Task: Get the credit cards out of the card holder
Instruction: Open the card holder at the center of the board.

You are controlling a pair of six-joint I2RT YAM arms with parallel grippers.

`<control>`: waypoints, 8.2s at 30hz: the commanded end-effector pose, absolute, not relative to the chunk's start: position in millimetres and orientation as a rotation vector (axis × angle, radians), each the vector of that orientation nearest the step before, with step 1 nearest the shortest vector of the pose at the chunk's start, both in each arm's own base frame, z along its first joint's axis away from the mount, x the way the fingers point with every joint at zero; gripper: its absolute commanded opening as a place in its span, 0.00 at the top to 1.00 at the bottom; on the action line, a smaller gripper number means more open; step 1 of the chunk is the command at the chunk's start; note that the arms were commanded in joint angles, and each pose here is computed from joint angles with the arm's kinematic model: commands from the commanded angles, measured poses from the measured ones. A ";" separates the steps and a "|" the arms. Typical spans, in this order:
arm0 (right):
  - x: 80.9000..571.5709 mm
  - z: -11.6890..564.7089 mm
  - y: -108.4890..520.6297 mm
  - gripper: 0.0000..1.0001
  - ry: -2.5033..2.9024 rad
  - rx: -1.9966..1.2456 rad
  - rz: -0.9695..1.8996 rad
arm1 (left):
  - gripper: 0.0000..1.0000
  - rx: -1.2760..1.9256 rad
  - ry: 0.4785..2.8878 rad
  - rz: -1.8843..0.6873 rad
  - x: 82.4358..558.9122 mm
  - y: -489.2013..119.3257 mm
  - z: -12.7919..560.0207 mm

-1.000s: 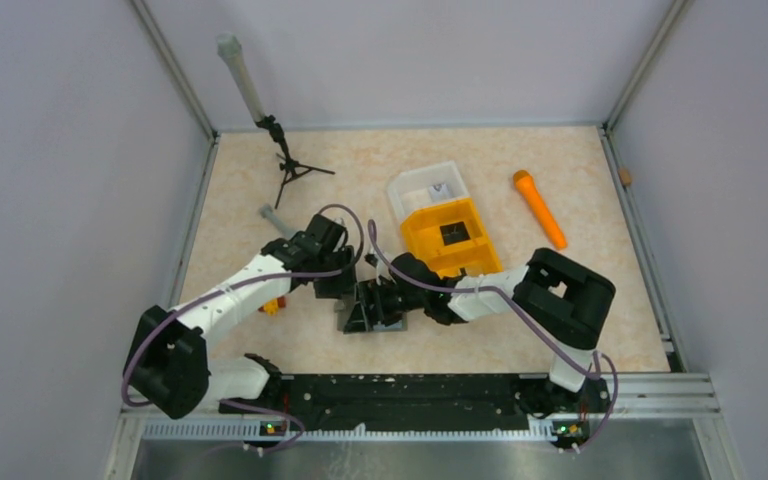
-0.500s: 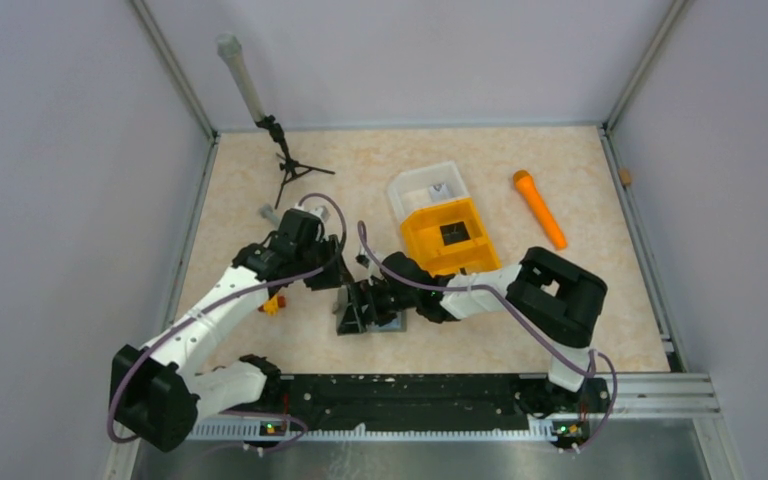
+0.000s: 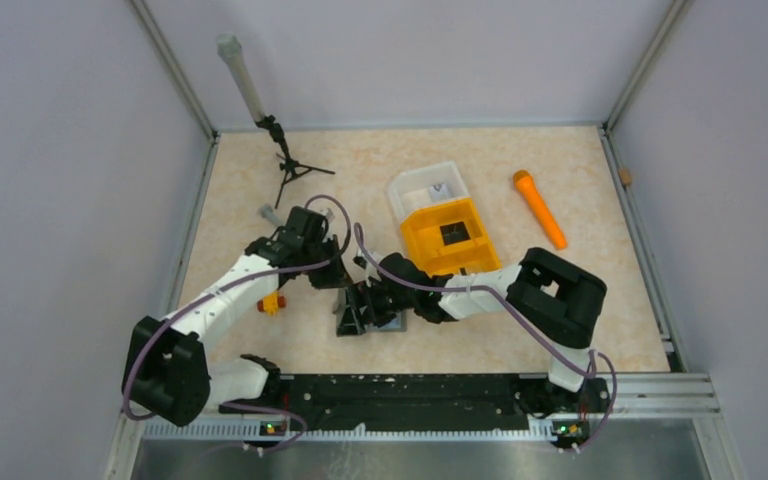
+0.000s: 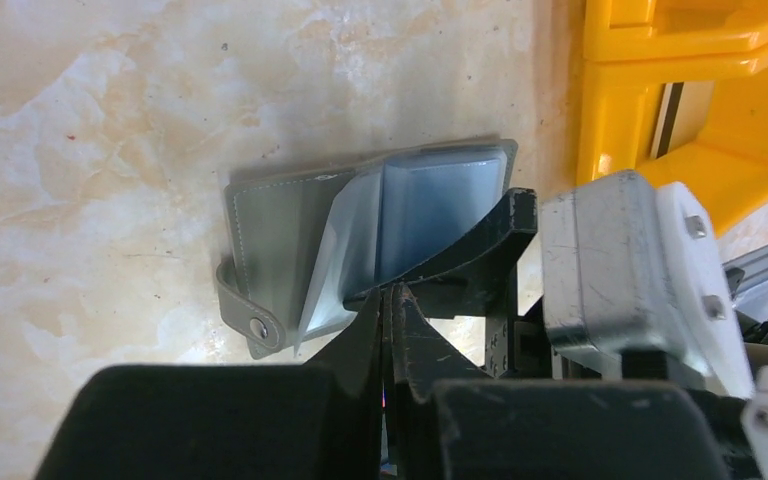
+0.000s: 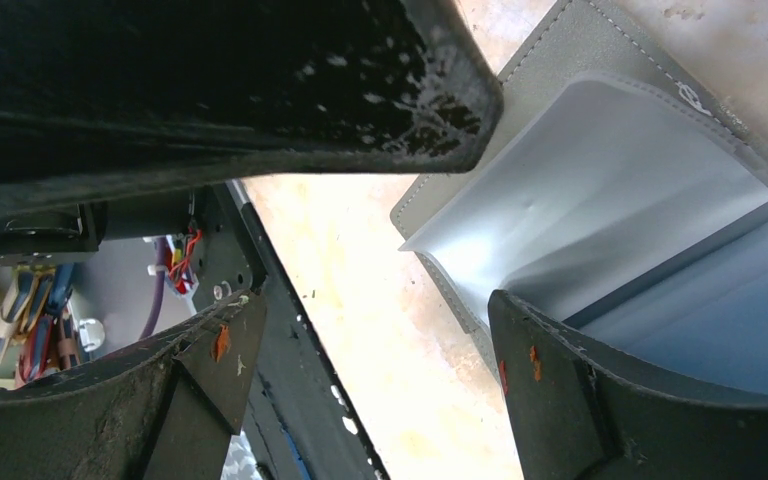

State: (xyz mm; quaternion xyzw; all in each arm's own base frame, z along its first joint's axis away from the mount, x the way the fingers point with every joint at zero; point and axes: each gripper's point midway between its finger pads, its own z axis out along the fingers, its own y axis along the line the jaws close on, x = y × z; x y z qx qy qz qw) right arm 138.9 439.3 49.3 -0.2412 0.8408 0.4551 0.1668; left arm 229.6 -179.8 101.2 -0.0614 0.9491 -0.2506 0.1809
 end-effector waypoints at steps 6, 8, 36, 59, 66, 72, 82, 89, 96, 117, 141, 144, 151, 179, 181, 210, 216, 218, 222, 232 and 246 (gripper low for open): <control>143.9 42.4 444.2 0.14 2.398 -0.708 1.230 | 1.00 -0.158 2.781 -0.793 215.4 -190.0 55.6; 144.4 46.4 445.5 0.14 2.389 -0.709 1.235 | 1.00 -0.166 2.787 -0.750 215.8 -184.9 49.4; 166.7 90.5 372.9 0.13 2.404 -0.436 1.101 | 1.00 -0.181 2.818 -0.684 203.1 -172.8 23.0; 164.1 60.8 389.9 0.13 2.460 -0.455 1.119 | 1.00 -0.180 2.818 -0.690 200.1 -172.2 25.3; 164.6 67.4 409.2 0.13 2.438 -0.485 1.173 | 1.00 -0.180 2.817 -0.698 199.1 -172.7 24.4; 163.2 69.3 429.7 0.13 2.425 -0.512 1.246 | 1.00 -0.181 2.819 -0.700 198.5 -172.9 24.2; 150.8 109.7 460.5 0.13 2.272 -0.620 1.436 | 1.00 -0.184 2.821 -0.697 198.6 -172.3 22.8; 154.7 136.1 454.3 0.13 2.157 -0.659 1.413 | 1.00 -0.186 2.821 -0.693 198.8 -172.2 23.4; 158.9 145.7 435.1 0.13 2.129 -0.643 1.327 | 1.00 -0.185 2.823 -0.690 198.9 -171.9 23.7; 170.1 62.7 381.3 0.12 2.417 -0.547 0.999 | 1.00 -0.177 2.817 -0.700 199.3 -173.0 27.0; 156.0 78.2 442.4 0.17 2.331 -0.621 1.270 | 1.00 -0.182 2.787 -0.697 202.1 -172.1 44.2; 156.1 75.4 443.3 0.18 2.335 -0.626 1.266 | 1.00 -0.195 2.762 -0.670 205.8 -168.7 59.0; 152.4 67.2 440.4 0.29 2.354 -0.621 1.276 | 0.95 -0.206 2.699 -0.600 210.5 -157.4 88.7; 160.9 96.0 417.5 0.36 2.341 -0.588 1.185 | 1.00 -0.145 2.770 -0.810 205.2 -188.5 55.1; 166.2 96.1 403.6 0.34 2.367 -0.529 1.153 | 1.00 -0.139 2.761 -0.814 204.0 -189.8 57.8; 171.1 64.1 368.6 0.33 2.470 -0.335 1.165 | 1.00 -0.094 2.829 -0.777 195.3 -200.7 30.5; 171.0 57.2 364.4 0.33 2.497 -0.322 1.133 | 1.00 -0.099 2.846 -0.759 193.0 -198.2 24.7; 170.6 56.7 362.8 0.33 2.499 -0.320 1.125 | 1.00 -0.099 2.848 -0.752 192.8 -197.3 23.6; 171.8 56.9 360.0 0.33 2.499 -0.311 1.108 | 1.00 -0.101 2.850 -0.751 192.5 -197.3 23.2; 171.6 52.2 357.8 0.33 2.522 -0.292 1.087 | 1.00 -0.100 2.854 -0.750 191.6 -197.0 22.7; 175.1 47.7 351.5 0.32 2.538 -0.249 1.049 | 1.00 -0.096 2.853 -0.750 193.2 -197.6 24.8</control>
